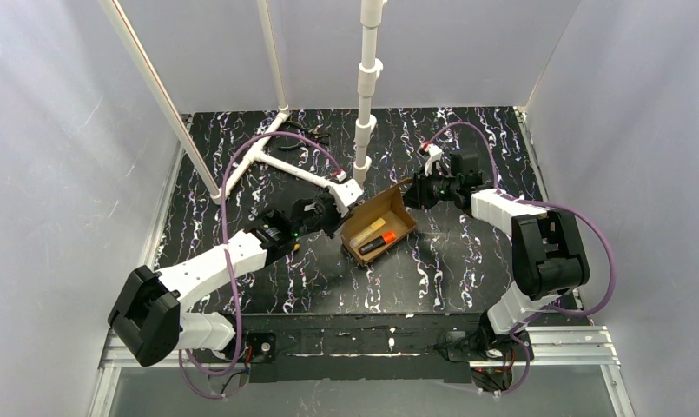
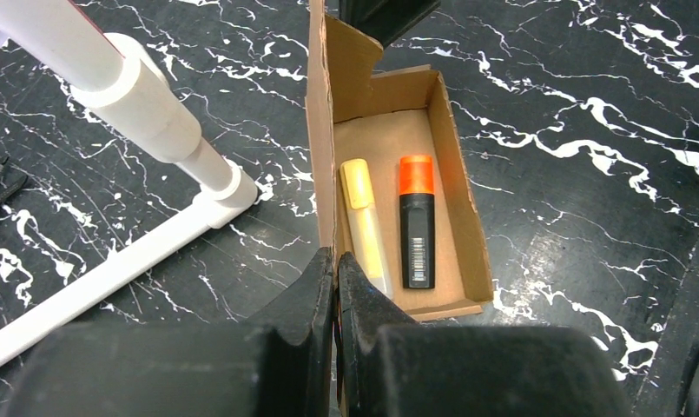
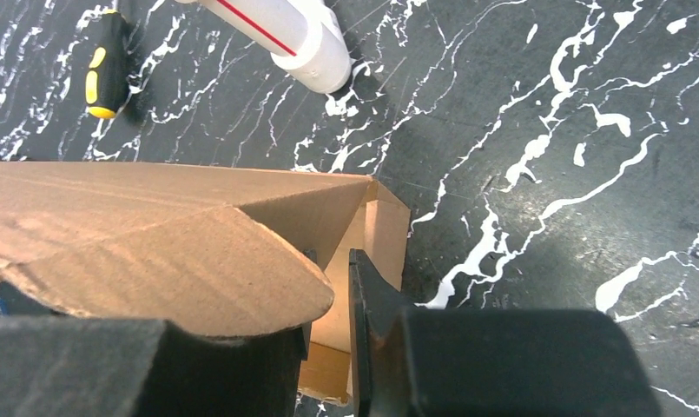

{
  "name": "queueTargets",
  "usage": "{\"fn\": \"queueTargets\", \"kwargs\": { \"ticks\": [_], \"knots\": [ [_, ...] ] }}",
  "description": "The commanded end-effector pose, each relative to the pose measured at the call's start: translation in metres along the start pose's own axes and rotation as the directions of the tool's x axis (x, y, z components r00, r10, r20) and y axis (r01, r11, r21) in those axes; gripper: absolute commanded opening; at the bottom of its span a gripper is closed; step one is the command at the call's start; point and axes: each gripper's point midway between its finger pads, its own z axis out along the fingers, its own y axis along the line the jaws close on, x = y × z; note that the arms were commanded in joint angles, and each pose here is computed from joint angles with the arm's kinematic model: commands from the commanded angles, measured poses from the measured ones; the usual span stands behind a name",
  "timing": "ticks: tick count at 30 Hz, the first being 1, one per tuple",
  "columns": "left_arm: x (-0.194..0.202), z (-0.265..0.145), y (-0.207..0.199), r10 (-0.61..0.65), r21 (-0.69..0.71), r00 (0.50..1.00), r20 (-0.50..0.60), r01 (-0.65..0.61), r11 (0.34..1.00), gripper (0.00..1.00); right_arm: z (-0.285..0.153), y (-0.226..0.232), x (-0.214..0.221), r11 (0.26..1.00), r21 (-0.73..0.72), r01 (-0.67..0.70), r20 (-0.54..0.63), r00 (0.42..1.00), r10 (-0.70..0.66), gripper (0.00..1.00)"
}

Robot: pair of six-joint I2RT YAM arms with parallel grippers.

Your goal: Fold the paper box

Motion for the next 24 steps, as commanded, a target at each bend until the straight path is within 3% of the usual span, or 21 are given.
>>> {"fn": "queueTargets", "kwargs": {
  "ticks": [1,8,24],
  "knots": [
    [0.006,0.0,-0.011,-0.024,0.023,0.999,-0.028,0.024,0.999,0.0,0.0,-0.009,-0.01,0.997,0.045,0.063,-0.003,0.998,-0.063,0.28],
    [0.012,-0.003,-0.009,-0.034,-0.01,0.999,-0.04,0.033,0.999,0.0,-0.002,-0.027,-0.002,0.988,0.121,0.098,-0.053,0.994,-0.092,0.31],
    [0.01,0.011,-0.007,-0.068,0.002,0.994,-0.083,0.069,0.998,0.0,0.006,-0.03,0.03,0.997,0.078,0.018,-0.144,0.989,-0.006,0.32]
  ]
}}
